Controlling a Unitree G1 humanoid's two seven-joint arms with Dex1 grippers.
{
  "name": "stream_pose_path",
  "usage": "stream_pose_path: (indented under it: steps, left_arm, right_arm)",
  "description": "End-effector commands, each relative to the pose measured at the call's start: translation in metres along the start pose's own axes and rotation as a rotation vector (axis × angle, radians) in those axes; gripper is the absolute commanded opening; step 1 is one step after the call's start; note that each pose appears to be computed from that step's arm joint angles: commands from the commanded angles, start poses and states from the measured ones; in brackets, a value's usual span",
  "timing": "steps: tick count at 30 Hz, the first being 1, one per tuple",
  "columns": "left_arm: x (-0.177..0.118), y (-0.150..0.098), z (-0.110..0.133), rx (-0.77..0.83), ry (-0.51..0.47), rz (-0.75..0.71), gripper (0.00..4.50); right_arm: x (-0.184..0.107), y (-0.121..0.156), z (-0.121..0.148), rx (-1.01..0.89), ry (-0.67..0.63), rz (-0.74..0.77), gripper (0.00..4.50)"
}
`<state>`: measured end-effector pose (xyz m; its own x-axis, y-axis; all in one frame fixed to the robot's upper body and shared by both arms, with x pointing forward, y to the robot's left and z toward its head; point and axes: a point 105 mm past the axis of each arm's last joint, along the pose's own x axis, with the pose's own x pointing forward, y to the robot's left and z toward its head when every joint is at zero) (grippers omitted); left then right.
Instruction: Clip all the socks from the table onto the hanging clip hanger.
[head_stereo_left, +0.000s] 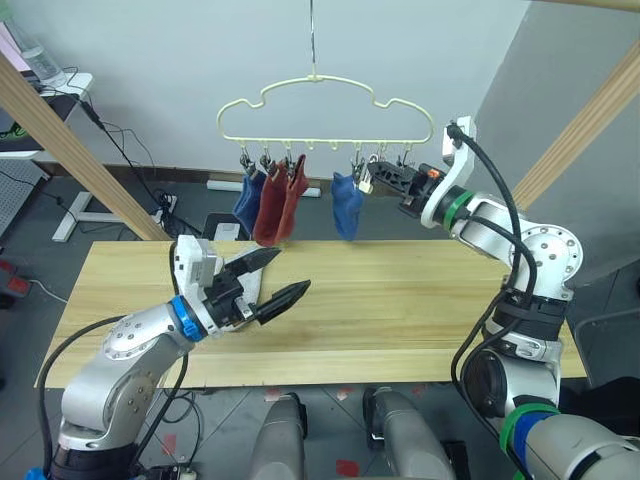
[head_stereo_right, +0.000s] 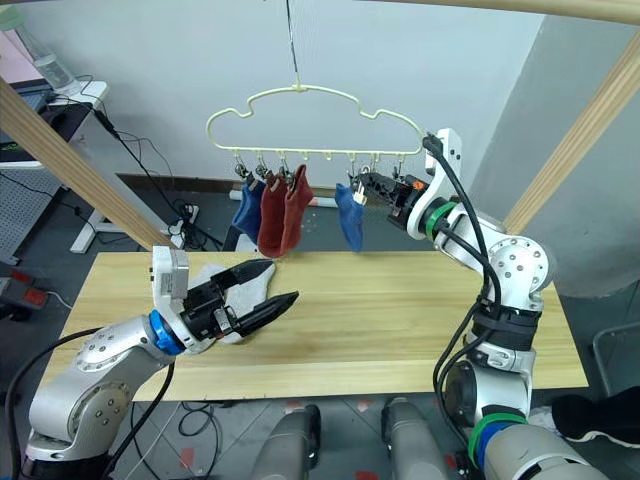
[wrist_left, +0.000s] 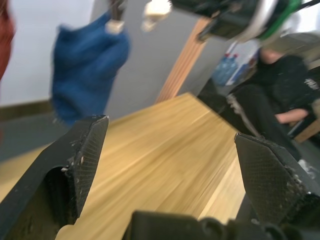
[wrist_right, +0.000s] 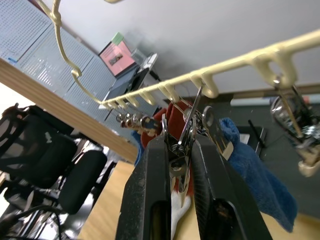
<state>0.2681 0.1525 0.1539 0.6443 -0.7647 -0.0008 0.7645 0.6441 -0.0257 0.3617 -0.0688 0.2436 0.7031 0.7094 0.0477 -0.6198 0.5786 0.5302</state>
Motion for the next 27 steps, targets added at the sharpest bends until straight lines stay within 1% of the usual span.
stream_pose_path:
  steps: [1,3,6,11,15,23,27]
  left_arm:
    - [-0.013,0.028,-0.006,-0.003,0.010,0.168,4.50]
    - [-0.020,0.045,-0.015,-0.002,0.030,0.271,4.50]
    - [-0.022,0.055,-0.026,0.023,0.068,0.314,4.50]
    - [-0.022,0.064,-0.030,0.039,0.084,0.350,4.50]
    - [-0.019,0.075,-0.034,0.070,0.116,0.384,4.50]
    - [-0.015,0.084,-0.053,0.079,0.204,0.405,4.50]
    - [-0.007,0.095,-0.063,0.111,0.253,0.451,4.50]
  right_arm:
    - [0.000,0.019,0.011,-0.010,-0.015,0.076,0.23]
    - [0.001,0.023,0.013,-0.006,-0.011,0.099,0.23]
    - [0.001,0.023,0.014,-0.004,-0.010,0.096,0.22]
    - [0.001,0.022,0.014,0.001,-0.007,0.087,0.22]
    - [0.002,0.020,0.011,-0.007,0.004,0.065,0.22]
    - [0.001,0.020,0.010,-0.009,0.012,0.059,0.22]
    - [0.000,0.021,0.008,-0.013,0.017,0.059,0.22]
